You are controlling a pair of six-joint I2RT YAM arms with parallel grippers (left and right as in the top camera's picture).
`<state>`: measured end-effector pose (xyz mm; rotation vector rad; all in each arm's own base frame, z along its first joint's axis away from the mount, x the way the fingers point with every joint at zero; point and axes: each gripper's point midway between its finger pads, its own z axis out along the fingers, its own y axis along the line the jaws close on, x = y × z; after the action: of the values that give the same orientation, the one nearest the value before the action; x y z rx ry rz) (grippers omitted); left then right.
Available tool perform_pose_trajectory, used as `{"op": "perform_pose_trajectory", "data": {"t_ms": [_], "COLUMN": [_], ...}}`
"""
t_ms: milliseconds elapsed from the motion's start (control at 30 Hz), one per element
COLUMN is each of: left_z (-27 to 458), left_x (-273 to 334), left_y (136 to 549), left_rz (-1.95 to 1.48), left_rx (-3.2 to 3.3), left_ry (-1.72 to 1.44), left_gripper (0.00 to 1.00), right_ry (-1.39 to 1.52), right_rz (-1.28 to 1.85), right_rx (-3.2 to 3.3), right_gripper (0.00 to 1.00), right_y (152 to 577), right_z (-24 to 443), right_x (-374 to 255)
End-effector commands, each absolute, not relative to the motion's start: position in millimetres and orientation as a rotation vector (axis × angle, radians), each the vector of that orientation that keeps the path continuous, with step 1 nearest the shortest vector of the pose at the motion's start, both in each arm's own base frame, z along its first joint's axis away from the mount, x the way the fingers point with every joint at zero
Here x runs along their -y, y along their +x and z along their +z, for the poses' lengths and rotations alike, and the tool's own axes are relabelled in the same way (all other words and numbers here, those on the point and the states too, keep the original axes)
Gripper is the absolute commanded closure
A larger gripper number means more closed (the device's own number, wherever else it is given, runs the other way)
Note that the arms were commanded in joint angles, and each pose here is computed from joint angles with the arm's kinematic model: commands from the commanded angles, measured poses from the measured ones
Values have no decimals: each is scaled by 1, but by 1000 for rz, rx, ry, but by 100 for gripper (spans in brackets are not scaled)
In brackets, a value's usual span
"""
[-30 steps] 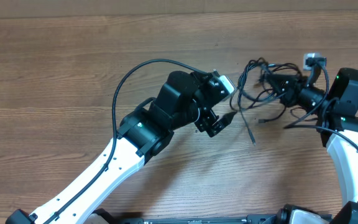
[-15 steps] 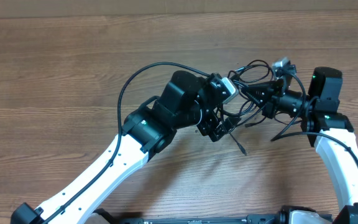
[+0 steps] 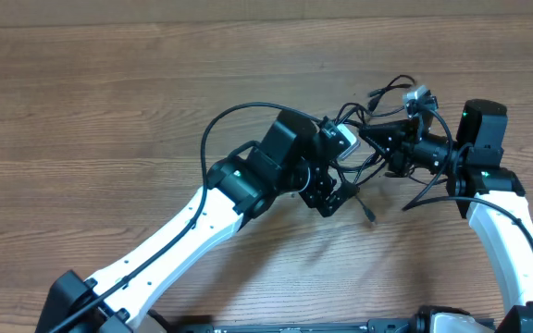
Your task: Untangle cables
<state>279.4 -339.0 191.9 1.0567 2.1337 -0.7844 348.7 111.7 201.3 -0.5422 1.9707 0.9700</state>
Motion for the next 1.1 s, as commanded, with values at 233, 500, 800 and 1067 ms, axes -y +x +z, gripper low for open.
{"op": "perform_pose_trajectory", "data": {"t_ms": [233, 500, 800, 1067], "left_z": [201, 211, 223, 210], "left_x": [351, 363, 366, 364], "left_y": [278, 256, 243, 229], "left_rz": [-853, -1025, -1042, -998], "left_rx": [-2121, -2071, -1981, -2007], "left_ry": [1032, 1114, 1201, 1285], "left_gripper": [0, 2, 0, 0], "right_ry": [-530, -565, -531, -478], "right_rz": [925, 945, 881, 832], "right_rx": [-1981, -1959, -1993, -2027], "right_gripper": [96, 96, 96, 96], "right_y": [353, 350, 356, 362], "right_z": [203, 206, 200, 195], "right_x": [-109, -112, -105, -98]}}
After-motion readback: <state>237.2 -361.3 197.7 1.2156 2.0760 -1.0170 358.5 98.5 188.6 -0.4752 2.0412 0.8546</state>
